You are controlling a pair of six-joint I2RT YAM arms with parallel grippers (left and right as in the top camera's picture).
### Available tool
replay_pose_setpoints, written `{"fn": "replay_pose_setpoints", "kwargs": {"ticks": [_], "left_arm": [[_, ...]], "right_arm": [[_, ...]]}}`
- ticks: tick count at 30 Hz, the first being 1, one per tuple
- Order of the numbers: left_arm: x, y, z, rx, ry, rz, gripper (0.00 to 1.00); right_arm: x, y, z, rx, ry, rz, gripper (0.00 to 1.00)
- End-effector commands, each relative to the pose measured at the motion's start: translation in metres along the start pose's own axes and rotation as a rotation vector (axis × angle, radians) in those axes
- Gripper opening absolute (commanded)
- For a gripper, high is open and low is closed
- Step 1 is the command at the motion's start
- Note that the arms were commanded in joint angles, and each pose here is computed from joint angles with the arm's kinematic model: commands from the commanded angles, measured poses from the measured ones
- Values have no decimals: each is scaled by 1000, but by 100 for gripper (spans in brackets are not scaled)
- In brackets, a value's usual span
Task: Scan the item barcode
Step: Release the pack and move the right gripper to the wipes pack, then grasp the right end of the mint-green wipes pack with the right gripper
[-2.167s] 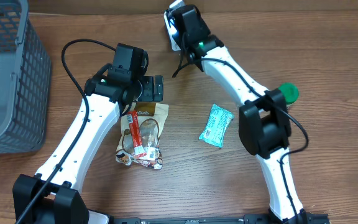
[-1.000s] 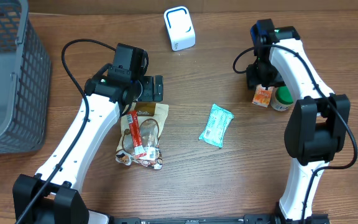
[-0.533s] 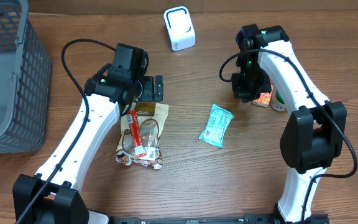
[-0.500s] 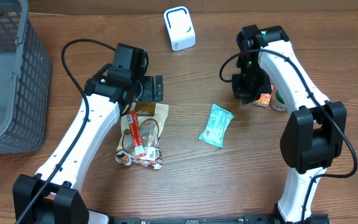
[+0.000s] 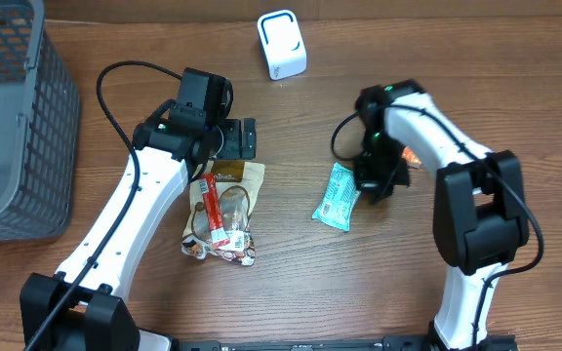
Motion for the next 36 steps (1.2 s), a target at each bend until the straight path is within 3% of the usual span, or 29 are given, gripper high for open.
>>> {"fn": "replay_pose_setpoints", "kwargs": {"ticks": [1, 12, 19, 23, 27, 32, 36], "left_arm": [[-1, 4, -5, -18, -10, -10, 100], [-1, 4, -5, -18, -10, -10, 100], [-1, 4, -5, -18, -10, -10, 100], [-1, 4, -5, -18, -10, -10, 100], [-1, 4, -5, -18, -10, -10, 100], [-1, 4, -5, -18, -10, -10, 100], [-1, 4, -5, -18, -10, -10, 100]], "right_arm": [[23, -13, 2, 7, 90, -38, 4], [93, -25, 5, -59, 288, -209, 9], [99, -26, -45, -161, 435, -282, 13], [80, -28, -68, -243, 409, -254, 23], [58, -25, -68, -277, 288, -198, 47], [50, -23, -51, -252, 247, -178, 57], [43, -18, -38, -268, 189, -101, 58]]}}
Point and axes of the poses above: each gripper's point midway between its finger pads, its own z axis out along the fingers, its own x axis along the line the jaws close on, y = z × x, the point moved 7 cm from there along -z, back along the fingers, and after that the axes turned 8 degrees about z, right-handed, at the moved point
